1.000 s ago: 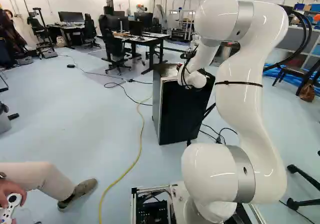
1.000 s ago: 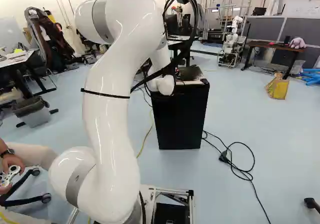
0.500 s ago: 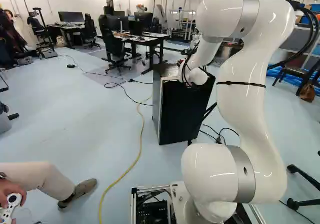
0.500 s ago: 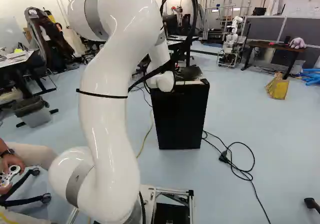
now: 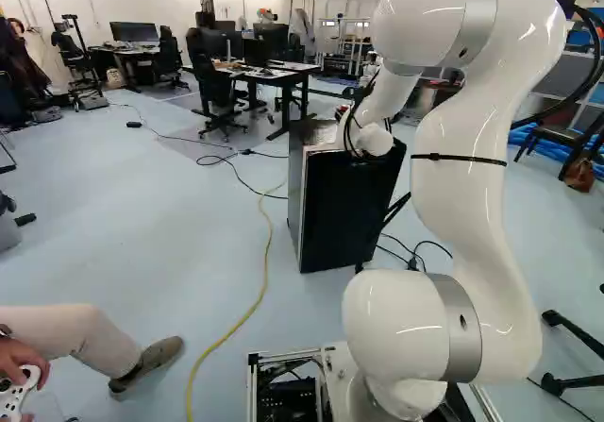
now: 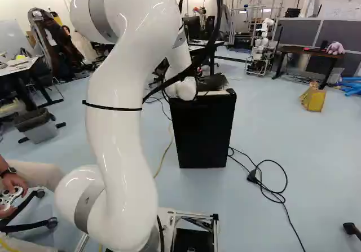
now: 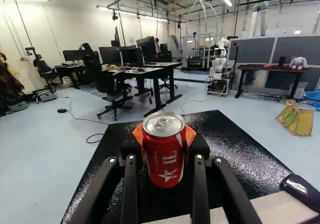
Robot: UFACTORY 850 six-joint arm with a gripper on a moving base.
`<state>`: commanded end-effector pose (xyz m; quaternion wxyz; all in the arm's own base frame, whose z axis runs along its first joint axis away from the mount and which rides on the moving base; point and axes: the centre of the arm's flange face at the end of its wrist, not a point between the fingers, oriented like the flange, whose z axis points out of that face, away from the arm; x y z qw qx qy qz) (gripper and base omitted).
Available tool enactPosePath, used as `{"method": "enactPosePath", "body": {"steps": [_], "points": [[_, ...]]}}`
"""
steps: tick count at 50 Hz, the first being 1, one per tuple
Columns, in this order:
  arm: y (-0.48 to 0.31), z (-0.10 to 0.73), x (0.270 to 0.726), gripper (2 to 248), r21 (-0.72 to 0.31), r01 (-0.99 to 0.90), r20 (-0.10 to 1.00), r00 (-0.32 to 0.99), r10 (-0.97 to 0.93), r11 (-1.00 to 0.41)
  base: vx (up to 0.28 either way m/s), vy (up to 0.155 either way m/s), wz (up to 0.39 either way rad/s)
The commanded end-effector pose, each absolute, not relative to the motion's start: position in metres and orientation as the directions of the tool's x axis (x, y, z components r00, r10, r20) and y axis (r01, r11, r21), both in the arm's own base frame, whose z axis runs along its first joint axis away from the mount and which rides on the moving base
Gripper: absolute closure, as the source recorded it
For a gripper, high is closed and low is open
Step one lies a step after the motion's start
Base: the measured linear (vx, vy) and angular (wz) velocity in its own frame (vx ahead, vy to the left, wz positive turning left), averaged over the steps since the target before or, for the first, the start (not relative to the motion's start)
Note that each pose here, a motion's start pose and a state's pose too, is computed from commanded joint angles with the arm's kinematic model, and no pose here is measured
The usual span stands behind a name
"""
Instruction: Grab a drink from the fridge
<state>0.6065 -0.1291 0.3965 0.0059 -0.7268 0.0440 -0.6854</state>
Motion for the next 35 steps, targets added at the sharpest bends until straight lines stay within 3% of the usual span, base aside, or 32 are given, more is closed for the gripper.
{"method": "enactPosePath", "body": {"steps": [35], "points": [[-0.11,0.404,0.578,152,-0.064,-0.053,0.994,0.083,-0.068,-0.997,0.0,0.0,0.0]]}}
